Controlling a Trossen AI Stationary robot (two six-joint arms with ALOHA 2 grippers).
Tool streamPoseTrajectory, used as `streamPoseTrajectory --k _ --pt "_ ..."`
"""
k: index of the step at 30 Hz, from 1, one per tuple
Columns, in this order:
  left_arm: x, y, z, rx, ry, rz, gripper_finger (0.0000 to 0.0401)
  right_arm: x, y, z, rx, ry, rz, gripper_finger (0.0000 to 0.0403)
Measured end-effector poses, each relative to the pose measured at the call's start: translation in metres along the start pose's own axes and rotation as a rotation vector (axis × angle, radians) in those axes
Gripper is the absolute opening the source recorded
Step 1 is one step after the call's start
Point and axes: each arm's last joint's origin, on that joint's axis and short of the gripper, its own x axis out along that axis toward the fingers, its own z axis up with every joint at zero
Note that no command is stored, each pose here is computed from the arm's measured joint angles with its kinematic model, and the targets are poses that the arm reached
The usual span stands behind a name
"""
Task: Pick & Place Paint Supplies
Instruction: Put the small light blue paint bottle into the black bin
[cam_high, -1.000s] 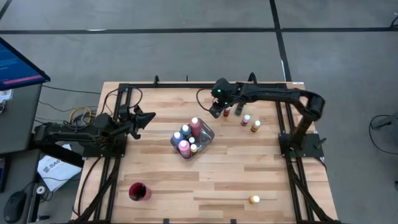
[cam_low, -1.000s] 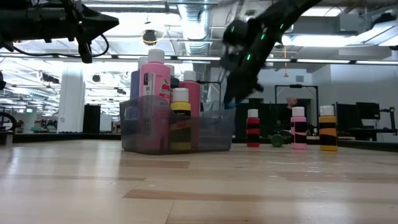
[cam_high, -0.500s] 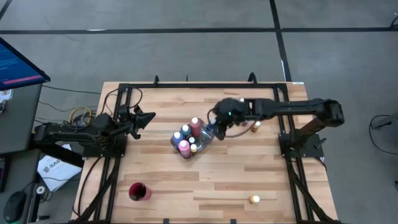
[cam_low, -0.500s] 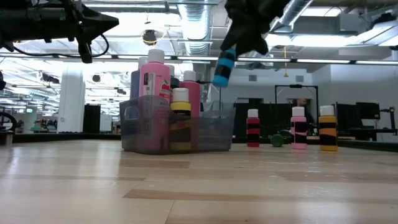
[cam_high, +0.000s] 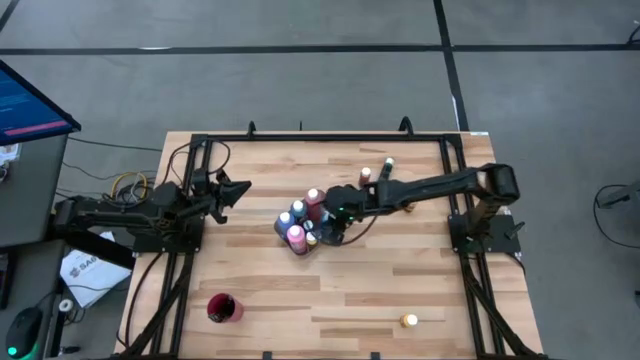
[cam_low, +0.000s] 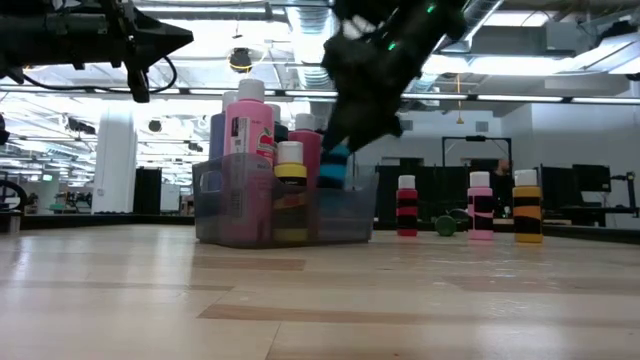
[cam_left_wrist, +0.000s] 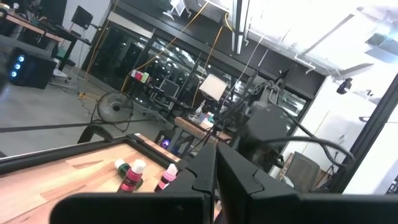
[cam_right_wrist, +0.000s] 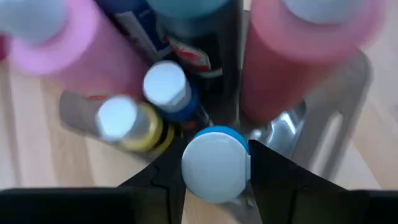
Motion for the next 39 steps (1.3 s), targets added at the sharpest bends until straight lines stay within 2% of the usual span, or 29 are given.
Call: streamPoseTrajectory --k 3,12,14,24,27,31,39 --pt "0.001 0.0 -0.001 0.002 0.005 0.003 0.0003 0.011 -0.001 -0.004 -0.011 0.025 -0.011 0.0135" --pt "0.003 0.001 -0.003 0.006 0.02 0.01 0.0003 0.026 0.003 0.0 -0.019 -0.033 0.017 0.0136" --pt "0.004 0.001 -0.004 0.008 0.027 0.013 0.0003 0.029 0.0 -0.004 -0.022 0.001 0.002 0.0138" --pt "0.004 0.001 -0.005 0.01 0.029 0.014 0.0003 0.028 -0.006 0.007 -0.016 -0.069 0.011 0.0183" --pt "0.004 0.001 -0.005 0.111 0.028 0.012 0.0003 0.028 -0.008 0.01 -0.03 -0.091 0.013 0.0184" --pt "0.004 0.001 -0.005 0.14 0.026 0.011 0.0003 0.028 -0.01 0.012 -0.029 -0.104 0.018 0.0179" --pt "0.004 0.0 -0.004 0.123 0.018 0.007 0.0003 -0.003 -0.011 0.018 -0.031 -0.128 0.026 0.0175"
